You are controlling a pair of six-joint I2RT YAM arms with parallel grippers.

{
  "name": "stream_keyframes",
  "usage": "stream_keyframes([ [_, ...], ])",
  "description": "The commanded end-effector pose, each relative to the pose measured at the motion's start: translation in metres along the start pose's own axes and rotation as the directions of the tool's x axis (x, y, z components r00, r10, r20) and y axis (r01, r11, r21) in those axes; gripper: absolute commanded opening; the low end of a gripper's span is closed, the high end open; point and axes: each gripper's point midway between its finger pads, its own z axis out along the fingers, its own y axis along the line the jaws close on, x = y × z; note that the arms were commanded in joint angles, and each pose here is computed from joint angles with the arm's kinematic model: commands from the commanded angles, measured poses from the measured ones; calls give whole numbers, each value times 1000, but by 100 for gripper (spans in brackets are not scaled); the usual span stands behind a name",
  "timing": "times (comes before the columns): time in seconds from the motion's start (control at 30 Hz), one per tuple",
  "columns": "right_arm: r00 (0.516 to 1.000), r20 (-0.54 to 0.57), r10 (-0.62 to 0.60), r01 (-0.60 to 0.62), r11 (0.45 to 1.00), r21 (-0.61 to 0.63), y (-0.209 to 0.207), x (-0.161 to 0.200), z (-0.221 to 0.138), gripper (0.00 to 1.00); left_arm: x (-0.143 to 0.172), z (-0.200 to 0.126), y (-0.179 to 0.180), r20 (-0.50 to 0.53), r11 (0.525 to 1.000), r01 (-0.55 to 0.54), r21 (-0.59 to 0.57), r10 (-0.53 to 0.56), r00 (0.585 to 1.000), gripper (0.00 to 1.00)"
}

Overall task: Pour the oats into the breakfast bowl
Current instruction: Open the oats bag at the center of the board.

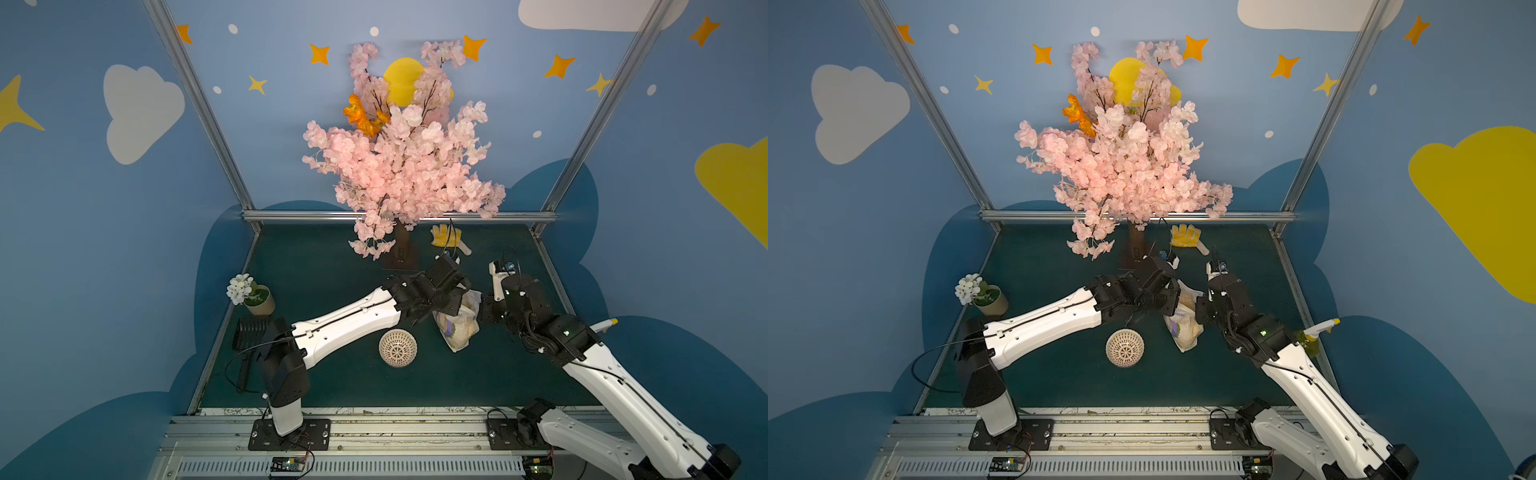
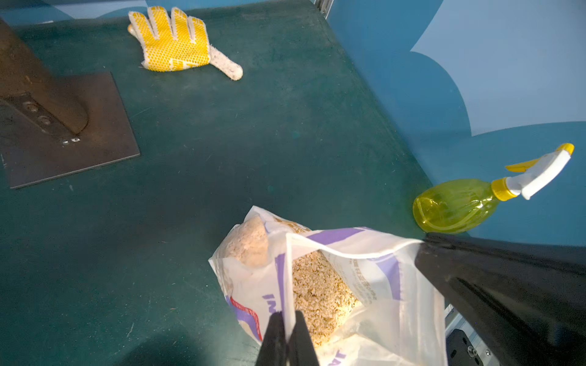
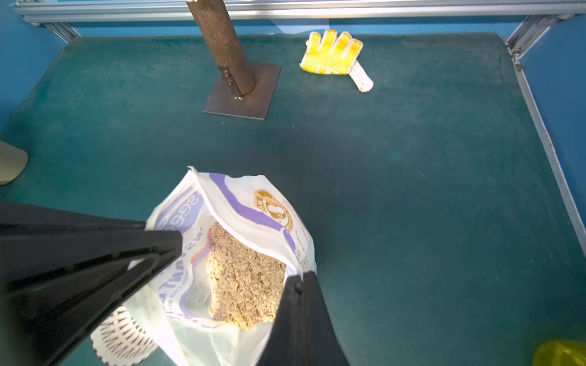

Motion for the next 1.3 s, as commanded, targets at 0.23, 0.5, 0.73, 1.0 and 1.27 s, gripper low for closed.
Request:
stream_keyframes([
  [0.23, 996, 4, 85, -84, 992, -90, 19, -14, 48, 0, -8, 25, 19, -3, 998, 41, -41, -41, 999, 3],
  [0.5, 992, -54, 113, -121, 976, -181, 21, 24, 15, 83, -4, 25, 25, -14, 997, 50, -54, -50, 999, 3],
  [0.73, 988, 23, 154, -143, 955, -260, 17, 76, -11, 98, -10, 18, 24, -5, 998, 42, -38, -43, 999, 3],
  [1.0, 986, 139, 93, -62, 975, -215, 20, 148, 38, 98, -11, 13, 23, -2, 999, 37, -28, -37, 999, 3],
  [1.27, 980, 197, -16, 36, 994, -100, 19, 154, 63, 98, -13, 11, 21, 1, 999, 40, -21, -40, 999, 3],
])
